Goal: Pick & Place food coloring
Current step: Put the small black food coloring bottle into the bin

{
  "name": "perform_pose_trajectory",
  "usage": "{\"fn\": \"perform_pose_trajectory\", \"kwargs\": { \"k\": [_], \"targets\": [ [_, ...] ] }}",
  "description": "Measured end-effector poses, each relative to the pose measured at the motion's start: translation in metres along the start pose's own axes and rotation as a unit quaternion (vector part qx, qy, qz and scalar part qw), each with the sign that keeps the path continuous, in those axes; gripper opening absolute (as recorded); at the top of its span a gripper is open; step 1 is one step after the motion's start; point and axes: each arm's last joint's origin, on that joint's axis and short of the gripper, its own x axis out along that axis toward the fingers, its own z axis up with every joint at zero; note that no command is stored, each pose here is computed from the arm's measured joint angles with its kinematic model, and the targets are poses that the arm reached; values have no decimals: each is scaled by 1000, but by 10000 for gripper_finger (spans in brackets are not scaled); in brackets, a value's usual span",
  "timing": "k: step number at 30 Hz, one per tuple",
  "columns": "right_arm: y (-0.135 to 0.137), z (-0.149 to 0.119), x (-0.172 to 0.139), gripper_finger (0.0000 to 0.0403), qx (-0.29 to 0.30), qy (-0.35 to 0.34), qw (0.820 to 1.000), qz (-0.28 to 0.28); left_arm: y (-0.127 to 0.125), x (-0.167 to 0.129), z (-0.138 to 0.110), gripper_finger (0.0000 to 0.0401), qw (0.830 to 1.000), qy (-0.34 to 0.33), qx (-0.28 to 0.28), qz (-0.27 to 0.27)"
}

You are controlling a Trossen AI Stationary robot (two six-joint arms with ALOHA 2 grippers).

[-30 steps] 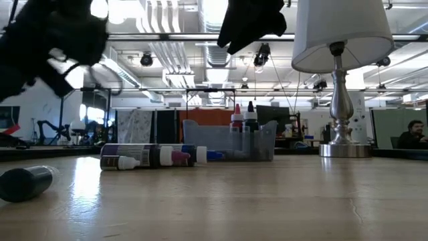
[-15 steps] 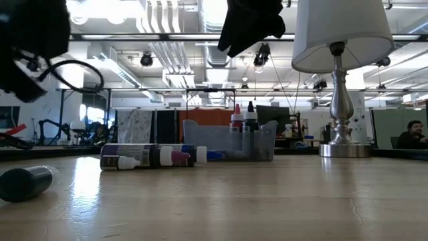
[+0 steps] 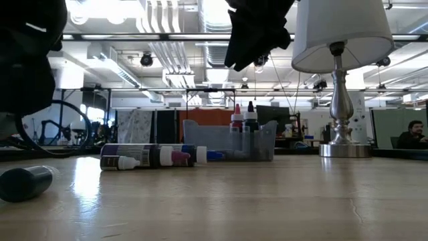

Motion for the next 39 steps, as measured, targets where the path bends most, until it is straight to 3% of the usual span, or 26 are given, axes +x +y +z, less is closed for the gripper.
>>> {"fn": "perform_pose_trajectory", "kwargs": {
  "k": [7, 14, 19, 22, 25, 28, 32, 36, 39],
  "targets": [
    [0, -2, 1, 151, 3, 7, 1000, 6, -8, -1, 11, 192, 998, -48, 11, -43],
    [0, -1, 0, 149, 2, 8, 1000, 7, -13, -13, 17, 192, 992, -121, 3, -24],
    [0, -2, 1, 146, 0, 9, 1000, 6, -21, -53, 18, 192, 955, -291, -4, 62],
    [-1, -1, 2, 147, 7, 24, 999, 25, -11, -72, 10, 192, 934, -345, -44, 82],
    [-2, 0, 3, 148, 28, 39, 998, 40, 6, -84, 4, 192, 923, -368, -111, 36],
    [-3, 0, 4, 146, 43, 37, 998, 36, 29, -92, -6, 192, 900, -390, -194, -20],
    [-3, 0, 4, 148, 43, 38, 998, 36, 49, -89, -15, 192, 872, -422, -227, -97],
    [-3, -1, 4, 151, 42, 41, 998, 36, 64, -64, -11, 192, 868, -391, -256, -166],
    [-3, -1, 4, 148, 41, 42, 998, 35, 66, -44, -6, 192, 875, -369, -244, -198]
  ]
}}
